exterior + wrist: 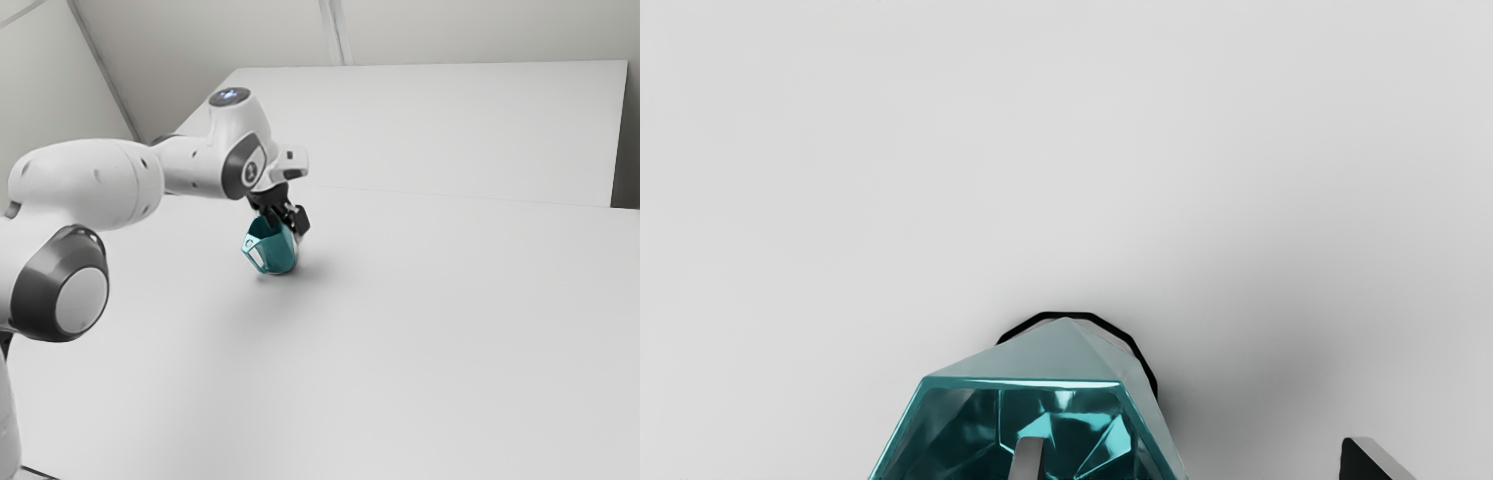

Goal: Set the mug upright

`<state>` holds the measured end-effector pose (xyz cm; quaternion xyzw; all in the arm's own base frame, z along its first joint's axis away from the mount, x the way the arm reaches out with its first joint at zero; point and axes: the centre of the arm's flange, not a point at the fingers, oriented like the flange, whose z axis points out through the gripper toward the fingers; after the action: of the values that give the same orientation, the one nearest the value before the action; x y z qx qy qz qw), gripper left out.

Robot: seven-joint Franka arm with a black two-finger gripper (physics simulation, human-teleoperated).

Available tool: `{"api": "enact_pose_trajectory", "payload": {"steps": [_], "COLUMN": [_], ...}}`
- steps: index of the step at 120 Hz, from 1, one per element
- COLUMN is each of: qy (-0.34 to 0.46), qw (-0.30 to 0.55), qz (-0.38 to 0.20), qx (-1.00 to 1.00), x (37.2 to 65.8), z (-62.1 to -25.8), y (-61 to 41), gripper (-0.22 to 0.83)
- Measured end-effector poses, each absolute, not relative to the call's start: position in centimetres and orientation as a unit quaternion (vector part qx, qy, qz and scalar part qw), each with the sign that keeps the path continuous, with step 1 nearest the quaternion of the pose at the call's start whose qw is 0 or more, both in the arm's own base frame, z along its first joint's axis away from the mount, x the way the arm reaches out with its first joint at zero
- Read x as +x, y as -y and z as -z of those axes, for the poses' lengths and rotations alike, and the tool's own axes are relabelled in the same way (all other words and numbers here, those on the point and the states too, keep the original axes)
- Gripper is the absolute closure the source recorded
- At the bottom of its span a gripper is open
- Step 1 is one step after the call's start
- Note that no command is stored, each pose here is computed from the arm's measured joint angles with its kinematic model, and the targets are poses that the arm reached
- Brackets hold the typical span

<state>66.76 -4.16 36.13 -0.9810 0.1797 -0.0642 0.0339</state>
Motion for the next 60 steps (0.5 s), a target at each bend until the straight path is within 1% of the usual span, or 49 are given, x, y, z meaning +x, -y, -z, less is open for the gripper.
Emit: {"api": "enact_pose_trajectory", "payload": {"steps": [8,19,33,42,60], "qy": [-0.177,-0.169,-0.156,-0.153,-0.153], "qw": [0.03,0.025,0.007,0.001,-0.005], "qz": [0.073,0.085,0.102,0.102,0.088], "qx": [-0.981,-0.982,-0.982,-0.983,-0.984], "x": [66.5,65.6,62.9,61.3,58.8], "z": [-38.0,-42.1,-50.1,-54.0,-59.0], "y": [4.1,3.0,0.9,-0.1,-1.0], "gripper": [0.1,0.07,0.04,0.03,0.01]}}
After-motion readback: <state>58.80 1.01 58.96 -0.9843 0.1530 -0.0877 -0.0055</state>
